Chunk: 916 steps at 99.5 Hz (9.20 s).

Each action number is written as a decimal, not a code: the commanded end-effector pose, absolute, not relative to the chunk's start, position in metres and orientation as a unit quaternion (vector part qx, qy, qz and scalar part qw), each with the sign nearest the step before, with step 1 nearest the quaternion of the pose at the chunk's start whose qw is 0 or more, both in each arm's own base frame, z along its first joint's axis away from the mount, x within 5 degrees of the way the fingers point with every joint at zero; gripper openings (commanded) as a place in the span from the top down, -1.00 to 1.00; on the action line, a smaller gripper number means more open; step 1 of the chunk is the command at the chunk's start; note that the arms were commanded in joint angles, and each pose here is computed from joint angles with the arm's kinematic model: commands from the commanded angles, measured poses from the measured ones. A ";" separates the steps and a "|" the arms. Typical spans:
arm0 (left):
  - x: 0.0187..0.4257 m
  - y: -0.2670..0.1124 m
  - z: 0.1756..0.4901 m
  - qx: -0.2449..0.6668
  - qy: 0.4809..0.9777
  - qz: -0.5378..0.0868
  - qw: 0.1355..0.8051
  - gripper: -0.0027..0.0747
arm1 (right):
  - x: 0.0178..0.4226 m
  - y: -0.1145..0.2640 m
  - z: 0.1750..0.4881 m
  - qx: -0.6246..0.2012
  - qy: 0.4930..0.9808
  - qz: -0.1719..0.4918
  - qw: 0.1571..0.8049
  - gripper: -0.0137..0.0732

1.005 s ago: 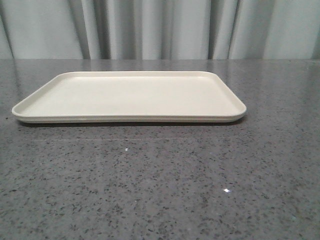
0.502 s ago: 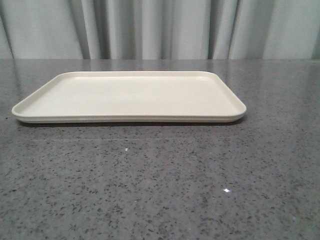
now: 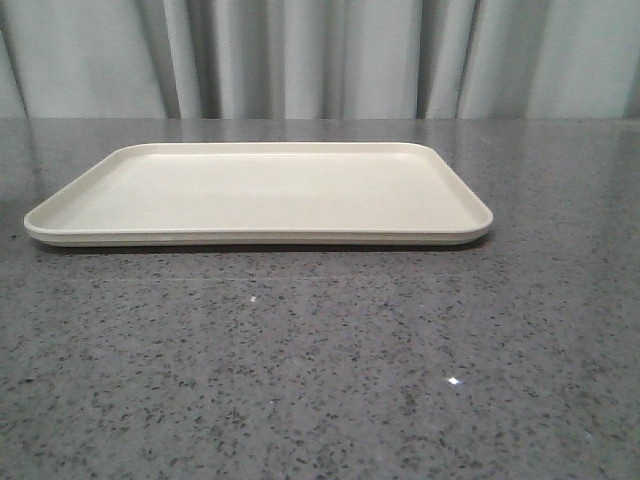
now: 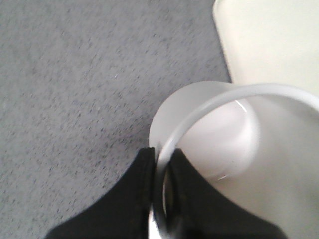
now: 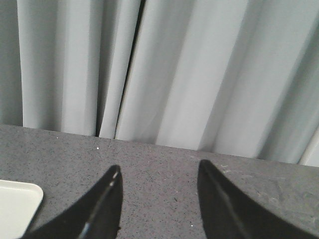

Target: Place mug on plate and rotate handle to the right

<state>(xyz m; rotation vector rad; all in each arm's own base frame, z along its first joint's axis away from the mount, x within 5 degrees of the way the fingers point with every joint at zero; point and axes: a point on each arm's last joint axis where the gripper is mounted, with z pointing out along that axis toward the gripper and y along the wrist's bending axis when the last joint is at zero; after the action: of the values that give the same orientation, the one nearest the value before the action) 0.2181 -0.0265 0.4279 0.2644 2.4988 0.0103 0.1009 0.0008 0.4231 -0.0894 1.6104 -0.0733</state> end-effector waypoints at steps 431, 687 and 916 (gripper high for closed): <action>0.169 -0.060 0.498 0.173 0.869 0.060 0.459 0.98 | 0.100 0.000 0.434 -0.044 0.706 -0.040 0.705 -0.17; 0.121 -0.026 0.472 0.117 0.873 0.062 0.469 0.98 | 0.311 0.212 0.362 -0.308 0.853 0.197 0.373 -0.17; 0.119 -0.032 0.470 0.123 0.879 0.029 0.460 0.98 | 0.338 0.242 0.400 -0.626 0.698 0.107 0.332 0.96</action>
<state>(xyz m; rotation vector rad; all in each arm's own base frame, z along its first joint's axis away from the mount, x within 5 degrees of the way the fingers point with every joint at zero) 0.1210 -0.0339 0.4625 0.3252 2.1999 0.0779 0.3453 0.2426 0.3754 -1.6904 1.9111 0.2648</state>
